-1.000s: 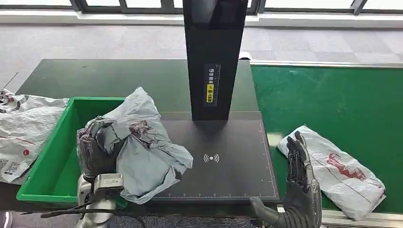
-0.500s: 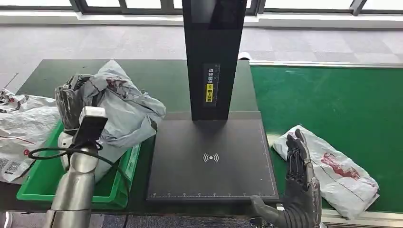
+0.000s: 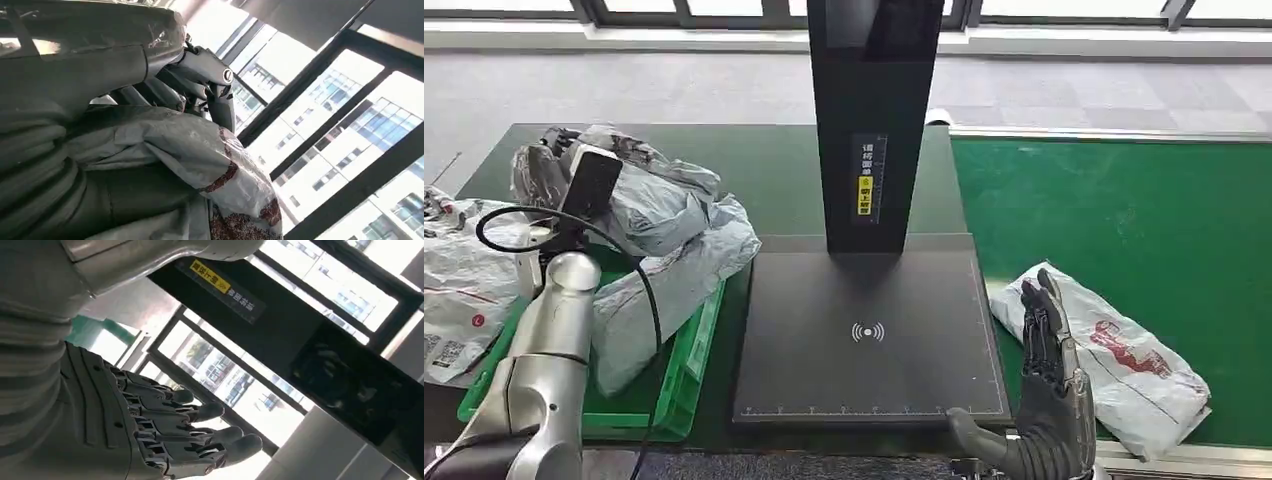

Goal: Moved the parcel from conveyor to table for the left to box.

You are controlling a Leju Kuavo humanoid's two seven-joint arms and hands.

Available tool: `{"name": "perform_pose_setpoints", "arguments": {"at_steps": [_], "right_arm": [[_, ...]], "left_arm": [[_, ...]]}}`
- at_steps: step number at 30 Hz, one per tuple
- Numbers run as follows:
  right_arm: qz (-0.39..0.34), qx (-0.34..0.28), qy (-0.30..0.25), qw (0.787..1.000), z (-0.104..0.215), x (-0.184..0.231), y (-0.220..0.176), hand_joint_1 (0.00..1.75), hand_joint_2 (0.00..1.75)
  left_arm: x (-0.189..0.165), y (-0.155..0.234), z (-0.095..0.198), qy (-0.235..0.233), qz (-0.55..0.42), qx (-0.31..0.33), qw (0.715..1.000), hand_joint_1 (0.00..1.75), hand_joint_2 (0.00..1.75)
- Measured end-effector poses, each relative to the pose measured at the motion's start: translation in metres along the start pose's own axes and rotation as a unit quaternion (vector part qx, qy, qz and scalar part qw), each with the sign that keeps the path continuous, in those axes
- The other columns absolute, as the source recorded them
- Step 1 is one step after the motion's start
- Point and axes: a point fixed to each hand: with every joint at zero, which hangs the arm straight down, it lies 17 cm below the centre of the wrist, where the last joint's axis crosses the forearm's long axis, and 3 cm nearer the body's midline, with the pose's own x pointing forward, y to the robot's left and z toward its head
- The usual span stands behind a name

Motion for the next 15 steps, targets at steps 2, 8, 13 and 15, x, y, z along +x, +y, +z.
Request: {"name": "perform_pose_setpoints", "arguments": {"at_steps": [2, 8, 13, 15], "right_arm": [[0.0, 0.0, 0.0, 1.0, 0.0, 0.0, 0.0, 0.0, 1.75], [0.003, 0.002, 0.0, 1.0, 0.0, 0.0, 0.001, 0.0, 1.75], [0.003, 0.003, 0.006, 1.0, 0.004, -0.002, 0.001, 0.0, 1.75], [0.005, 0.005, 0.01, 1.0, 0.007, -0.003, 0.001, 0.0, 1.75]], "left_arm": [[-0.008, -0.003, 0.002, 0.009, -0.002, -0.005, 1.0, 1.75, 1.75], [-0.029, -0.014, 0.011, 0.036, 0.0, -0.023, 0.999, 1.75, 1.75], [-0.044, -0.015, 0.029, 0.042, 0.02, -0.025, 0.999, 1.75, 1.75], [-0.047, -0.017, 0.041, 0.042, 0.037, -0.033, 0.998, 1.75, 1.75]]}}
